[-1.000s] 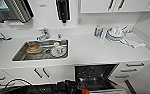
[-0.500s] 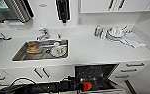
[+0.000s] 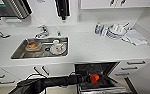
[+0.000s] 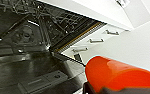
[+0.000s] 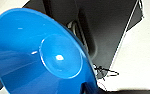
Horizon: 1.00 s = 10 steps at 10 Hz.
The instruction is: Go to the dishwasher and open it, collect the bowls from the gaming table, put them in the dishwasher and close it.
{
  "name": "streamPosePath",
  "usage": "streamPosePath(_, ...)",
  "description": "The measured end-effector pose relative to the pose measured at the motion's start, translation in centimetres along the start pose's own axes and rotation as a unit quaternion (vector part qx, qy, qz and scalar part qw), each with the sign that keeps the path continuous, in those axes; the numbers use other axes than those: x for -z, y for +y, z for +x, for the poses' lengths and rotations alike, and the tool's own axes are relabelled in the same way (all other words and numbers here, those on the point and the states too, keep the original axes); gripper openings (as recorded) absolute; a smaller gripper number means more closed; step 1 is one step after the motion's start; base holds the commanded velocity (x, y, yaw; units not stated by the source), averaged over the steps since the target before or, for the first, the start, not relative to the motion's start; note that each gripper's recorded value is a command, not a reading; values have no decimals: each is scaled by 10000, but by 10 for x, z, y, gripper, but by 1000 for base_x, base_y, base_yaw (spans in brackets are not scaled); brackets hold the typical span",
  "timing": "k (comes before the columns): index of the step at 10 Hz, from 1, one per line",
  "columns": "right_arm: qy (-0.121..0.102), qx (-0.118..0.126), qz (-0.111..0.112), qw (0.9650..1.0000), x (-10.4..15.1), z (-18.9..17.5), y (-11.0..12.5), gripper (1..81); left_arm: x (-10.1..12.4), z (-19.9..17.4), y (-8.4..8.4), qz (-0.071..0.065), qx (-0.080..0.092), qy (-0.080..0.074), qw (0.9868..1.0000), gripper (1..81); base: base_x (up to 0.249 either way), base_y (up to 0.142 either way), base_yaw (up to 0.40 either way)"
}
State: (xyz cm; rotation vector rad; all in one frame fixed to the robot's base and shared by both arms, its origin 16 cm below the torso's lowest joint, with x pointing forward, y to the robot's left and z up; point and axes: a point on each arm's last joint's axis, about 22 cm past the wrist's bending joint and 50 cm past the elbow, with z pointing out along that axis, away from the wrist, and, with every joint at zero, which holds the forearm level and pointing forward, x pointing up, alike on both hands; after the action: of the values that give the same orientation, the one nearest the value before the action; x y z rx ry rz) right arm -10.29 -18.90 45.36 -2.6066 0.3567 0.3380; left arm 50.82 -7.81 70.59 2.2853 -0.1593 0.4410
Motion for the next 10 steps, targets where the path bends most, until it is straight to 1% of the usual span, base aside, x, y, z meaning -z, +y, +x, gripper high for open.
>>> streamPosePath(1,-34,-23,9,10000,-1,-2,-2,10,-9,0,1,-36,73,-17,10000,10,0,0,0)
streamPosePath(2,-79,-64,10,9999,-2,-7,-2,10,-15,5,1,-32,87,-5,10000,10,0,0,0)
streamPosePath(3,-127,-96,-5,9999,-2,-11,-1,10,-21,10,7,-78,56,2,10000,10,0,0,0)
streamPosePath(4,-148,-107,-13,9998,-3,-12,-1,10,-27,13,18,-153,23,2,9999,10,0,0,0)
streamPosePath(6,-146,-98,-19,9998,-3,-10,-1,10,-38,15,34,-231,-11,2,9997,10,0,0,0)
streamPosePath(7,-151,-97,-24,9998,-4,-10,-1,10,-37,22,35,-228,-49,35,9997,811,0,0,0)
streamPosePath(8,-149,-94,-36,9998,-5,-10,-1,10,-36,32,37,-222,-94,94,9997,811,0,0,0)
streamPosePath(9,-150,-95,-41,9998,-4,-10,-1,10,-35,35,38,-232,-121,110,9996,811,0,0,0)
streamPosePath(10,-151,-94,-43,9998,-4,-10,-1,10,-36,32,39,-239,-102,92,9996,811,0,0,0)
